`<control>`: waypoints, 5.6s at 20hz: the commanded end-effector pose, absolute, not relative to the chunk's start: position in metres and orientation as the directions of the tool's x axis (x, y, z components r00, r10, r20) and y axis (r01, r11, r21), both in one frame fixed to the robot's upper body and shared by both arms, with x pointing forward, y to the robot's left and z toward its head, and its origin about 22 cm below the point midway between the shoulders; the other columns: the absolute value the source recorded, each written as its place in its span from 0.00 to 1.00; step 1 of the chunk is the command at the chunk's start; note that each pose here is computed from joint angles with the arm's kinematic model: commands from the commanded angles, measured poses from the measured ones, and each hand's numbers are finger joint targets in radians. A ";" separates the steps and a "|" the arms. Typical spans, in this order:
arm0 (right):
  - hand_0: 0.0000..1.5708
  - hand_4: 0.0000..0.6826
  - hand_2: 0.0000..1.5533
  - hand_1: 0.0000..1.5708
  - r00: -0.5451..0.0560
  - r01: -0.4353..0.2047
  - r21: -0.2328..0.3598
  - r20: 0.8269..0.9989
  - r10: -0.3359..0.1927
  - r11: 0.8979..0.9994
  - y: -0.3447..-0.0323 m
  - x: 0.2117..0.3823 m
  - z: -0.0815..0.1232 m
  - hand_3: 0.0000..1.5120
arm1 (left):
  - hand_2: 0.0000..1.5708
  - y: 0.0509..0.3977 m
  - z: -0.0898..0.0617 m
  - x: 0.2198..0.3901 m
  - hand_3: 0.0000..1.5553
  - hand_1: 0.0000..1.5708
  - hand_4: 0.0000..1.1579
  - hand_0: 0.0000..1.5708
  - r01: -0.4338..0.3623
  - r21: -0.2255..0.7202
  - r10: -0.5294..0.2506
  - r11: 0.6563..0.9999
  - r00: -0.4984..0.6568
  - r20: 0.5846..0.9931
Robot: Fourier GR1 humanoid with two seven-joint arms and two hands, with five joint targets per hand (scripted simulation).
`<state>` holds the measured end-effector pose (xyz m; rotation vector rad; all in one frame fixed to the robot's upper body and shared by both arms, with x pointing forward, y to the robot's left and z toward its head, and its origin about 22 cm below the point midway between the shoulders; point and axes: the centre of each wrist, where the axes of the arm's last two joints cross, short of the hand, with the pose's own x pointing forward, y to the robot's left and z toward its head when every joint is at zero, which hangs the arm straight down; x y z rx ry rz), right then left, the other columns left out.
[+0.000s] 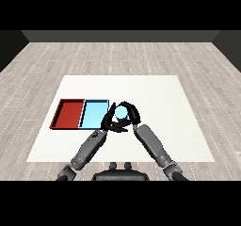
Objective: Pick the blue can and put it in the blue box
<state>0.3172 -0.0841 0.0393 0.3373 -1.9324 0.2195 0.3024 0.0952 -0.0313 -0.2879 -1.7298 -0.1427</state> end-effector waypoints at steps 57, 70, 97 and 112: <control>0.00 0.00 0.00 0.00 -0.273 -0.408 0.087 0.938 -0.212 0.909 -0.059 0.293 0.046 0.00 | 1.00 0.091 -0.035 0.313 0.96 1.00 0.99 1.00 0.121 0.052 -0.033 0.991 -0.156 0.987; 0.00 0.00 0.00 0.00 -0.308 -0.368 0.163 0.908 -0.285 0.916 -0.132 0.280 0.068 0.00 | 1.00 0.103 -0.048 0.307 0.97 1.00 0.97 1.00 0.059 0.112 -0.099 0.992 -0.183 0.978; 0.00 0.00 0.00 0.00 -0.387 -0.062 0.199 0.898 -0.207 0.978 -0.253 0.262 0.061 0.00 | 1.00 0.270 -0.057 0.366 0.96 1.00 0.91 1.00 -0.198 0.414 -0.361 0.889 0.255 0.897; 0.00 0.00 0.00 0.00 -0.372 -0.039 0.256 0.894 -0.251 0.966 -0.251 0.268 0.034 0.00 | 0.89 0.276 -0.095 0.340 0.35 0.96 0.74 0.96 -0.019 0.574 -0.452 0.819 0.594 0.665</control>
